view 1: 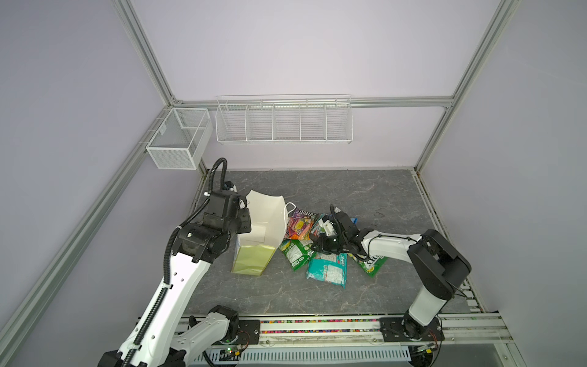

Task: Place the snacks into the paper bag
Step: Pick up the snack at the center of the table.

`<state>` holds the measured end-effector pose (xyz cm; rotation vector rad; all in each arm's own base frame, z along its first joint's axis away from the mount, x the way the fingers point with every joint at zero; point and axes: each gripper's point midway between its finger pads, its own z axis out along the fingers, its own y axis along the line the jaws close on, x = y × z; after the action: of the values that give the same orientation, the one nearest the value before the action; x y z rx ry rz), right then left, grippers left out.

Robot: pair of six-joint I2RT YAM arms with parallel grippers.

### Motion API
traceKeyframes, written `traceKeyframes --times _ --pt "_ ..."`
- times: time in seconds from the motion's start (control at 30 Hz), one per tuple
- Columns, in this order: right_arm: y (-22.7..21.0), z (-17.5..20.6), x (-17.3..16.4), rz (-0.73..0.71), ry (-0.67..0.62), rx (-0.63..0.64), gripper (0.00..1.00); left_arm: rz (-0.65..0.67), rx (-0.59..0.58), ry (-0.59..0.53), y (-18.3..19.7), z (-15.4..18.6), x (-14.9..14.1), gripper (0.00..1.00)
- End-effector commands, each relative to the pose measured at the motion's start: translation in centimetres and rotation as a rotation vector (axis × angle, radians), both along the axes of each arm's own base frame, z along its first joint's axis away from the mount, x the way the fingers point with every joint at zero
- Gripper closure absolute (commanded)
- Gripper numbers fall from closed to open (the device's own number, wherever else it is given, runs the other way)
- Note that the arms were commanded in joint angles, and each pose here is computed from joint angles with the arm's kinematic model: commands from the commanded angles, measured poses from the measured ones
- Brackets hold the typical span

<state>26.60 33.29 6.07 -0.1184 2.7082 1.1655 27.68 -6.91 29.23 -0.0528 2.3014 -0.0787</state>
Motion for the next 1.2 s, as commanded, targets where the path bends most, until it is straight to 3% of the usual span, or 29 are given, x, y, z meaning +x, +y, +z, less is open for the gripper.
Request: traceKeyframes --times 0.0,0.9,1.17 --pt "0.1 2.6 -0.1 0.014 -0.052 0.006 0.93 0.001 -0.013 -0.003 -0.1 1.0 -0.3 1.0" --pt "-4.4 13.0 -3.1 0.013 -0.301 -0.008 0.93 -0.007 0.058 0.007 -1.7 1.0 0.3 1.0" --pt "-6.9 16.4 -4.0 0.016 -0.415 -0.066 0.94 -0.004 0.056 0.013 -2.3 0.4 0.2 1.0"
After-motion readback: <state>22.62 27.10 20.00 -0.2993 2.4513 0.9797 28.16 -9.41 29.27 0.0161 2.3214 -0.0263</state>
